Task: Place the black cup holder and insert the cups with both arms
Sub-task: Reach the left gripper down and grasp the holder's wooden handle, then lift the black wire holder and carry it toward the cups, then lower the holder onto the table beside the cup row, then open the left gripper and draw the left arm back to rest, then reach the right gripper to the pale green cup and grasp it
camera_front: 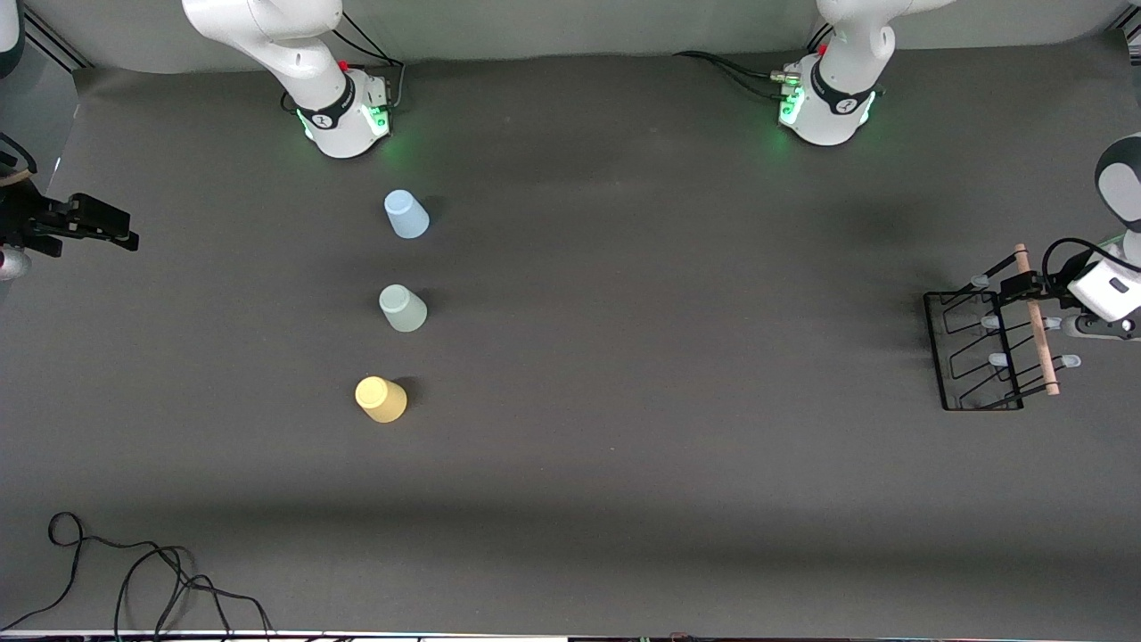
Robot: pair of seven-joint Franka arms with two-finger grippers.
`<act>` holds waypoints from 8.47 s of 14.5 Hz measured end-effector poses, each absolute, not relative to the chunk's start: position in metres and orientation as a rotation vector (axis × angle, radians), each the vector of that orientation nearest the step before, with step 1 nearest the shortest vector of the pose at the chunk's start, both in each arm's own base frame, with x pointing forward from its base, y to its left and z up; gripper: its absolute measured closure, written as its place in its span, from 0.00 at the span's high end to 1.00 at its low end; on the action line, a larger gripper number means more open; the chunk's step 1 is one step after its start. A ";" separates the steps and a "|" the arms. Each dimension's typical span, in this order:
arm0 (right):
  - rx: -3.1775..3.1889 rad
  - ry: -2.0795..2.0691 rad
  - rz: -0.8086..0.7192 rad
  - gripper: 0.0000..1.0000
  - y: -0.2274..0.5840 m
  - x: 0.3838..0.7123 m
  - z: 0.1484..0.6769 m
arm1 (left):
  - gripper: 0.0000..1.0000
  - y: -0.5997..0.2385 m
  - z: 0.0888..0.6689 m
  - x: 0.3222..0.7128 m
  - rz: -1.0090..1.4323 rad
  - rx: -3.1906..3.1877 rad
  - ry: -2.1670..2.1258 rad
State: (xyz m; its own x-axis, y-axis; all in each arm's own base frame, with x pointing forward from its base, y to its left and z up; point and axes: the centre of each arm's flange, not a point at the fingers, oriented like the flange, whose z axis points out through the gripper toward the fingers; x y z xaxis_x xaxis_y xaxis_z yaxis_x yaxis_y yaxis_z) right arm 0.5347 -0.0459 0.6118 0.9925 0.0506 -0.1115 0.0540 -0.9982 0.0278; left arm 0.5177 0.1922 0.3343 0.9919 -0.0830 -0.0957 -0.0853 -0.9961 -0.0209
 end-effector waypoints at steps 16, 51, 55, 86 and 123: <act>3.105 0.081 -0.177 1.00 -0.046 0.534 0.612 | 0.16 0.223 0.489 0.541 0.147 -3.187 -0.003; 3.106 0.070 -0.188 1.00 -0.050 0.532 0.612 | 0.16 -0.595 0.430 0.437 0.135 -3.296 0.126; 3.106 0.070 -0.188 1.00 -0.050 0.532 0.612 | 0.16 -0.603 0.385 0.446 0.161 -3.301 0.107; 3.108 0.042 -0.188 1.00 -0.059 0.531 0.612 | 1.00 -0.447 0.592 0.480 0.195 -3.205 -0.242; 3.144 -0.429 0.060 0.98 0.150 0.475 0.288 | 1.00 -0.024 0.626 0.519 0.243 -3.131 -0.032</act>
State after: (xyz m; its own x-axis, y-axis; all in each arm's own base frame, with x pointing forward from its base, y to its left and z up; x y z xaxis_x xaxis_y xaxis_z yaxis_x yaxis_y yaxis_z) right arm 0.4751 0.1502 0.2877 0.9627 -0.2686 0.0333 -0.2674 -0.9629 -0.0370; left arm 0.5194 -0.0240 0.6262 0.9879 0.0201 -0.1541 0.0200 -0.9998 -0.0023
